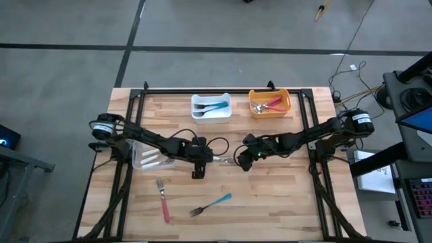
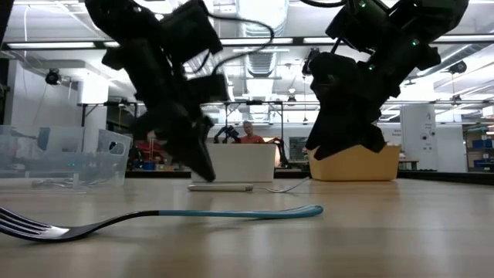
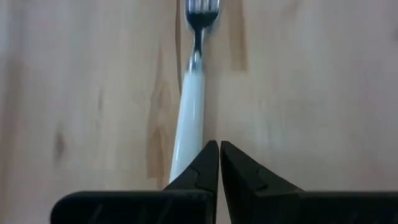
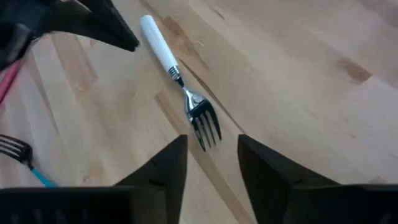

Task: Sort silverware by color (type)
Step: Put the white fork into the transparent bin

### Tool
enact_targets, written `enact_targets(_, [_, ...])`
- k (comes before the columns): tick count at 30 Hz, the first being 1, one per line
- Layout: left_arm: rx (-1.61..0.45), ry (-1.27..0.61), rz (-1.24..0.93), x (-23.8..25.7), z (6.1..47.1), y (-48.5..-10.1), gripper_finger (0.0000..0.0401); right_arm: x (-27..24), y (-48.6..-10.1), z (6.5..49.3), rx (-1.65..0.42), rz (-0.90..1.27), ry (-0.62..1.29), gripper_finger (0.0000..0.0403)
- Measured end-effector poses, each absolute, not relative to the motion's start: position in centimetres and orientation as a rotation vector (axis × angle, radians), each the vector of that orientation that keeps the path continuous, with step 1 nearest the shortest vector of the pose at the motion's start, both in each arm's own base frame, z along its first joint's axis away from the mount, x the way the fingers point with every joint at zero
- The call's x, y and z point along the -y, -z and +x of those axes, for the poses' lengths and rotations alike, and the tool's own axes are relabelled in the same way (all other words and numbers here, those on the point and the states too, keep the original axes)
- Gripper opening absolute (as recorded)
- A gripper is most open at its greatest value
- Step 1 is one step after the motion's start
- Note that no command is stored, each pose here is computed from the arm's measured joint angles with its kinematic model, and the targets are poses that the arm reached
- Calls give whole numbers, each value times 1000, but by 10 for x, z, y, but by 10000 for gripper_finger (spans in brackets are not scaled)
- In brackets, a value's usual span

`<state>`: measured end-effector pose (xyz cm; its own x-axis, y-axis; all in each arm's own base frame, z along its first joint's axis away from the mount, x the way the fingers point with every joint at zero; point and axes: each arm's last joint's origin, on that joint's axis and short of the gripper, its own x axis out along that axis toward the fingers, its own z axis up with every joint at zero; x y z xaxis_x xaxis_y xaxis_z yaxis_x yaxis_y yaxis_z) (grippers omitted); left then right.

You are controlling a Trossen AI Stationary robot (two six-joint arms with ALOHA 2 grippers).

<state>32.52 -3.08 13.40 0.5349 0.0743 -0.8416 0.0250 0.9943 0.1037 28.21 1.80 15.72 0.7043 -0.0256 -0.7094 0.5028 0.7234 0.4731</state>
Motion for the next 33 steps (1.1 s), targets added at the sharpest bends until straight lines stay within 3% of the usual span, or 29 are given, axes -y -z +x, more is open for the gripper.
enact_targets(6, [-971, -91, 195, 27, 325, -144, 0, -20, -148, 285, -757, 763, 349, 176])
enact_targets(12, [-1016, -95, 205, 25, 322, -131, 0, -21, -132, 293, -754, 785, 352, 199])
enact_targets(27, [-1004, -120, 170, 24, 321, -122, 0, -23, -108, 313, -678, 857, 282, 201])
enact_targets(33, [-999, -130, 149, 25, 321, -122, 0, -22, -107, 313, -680, 856, 294, 175])
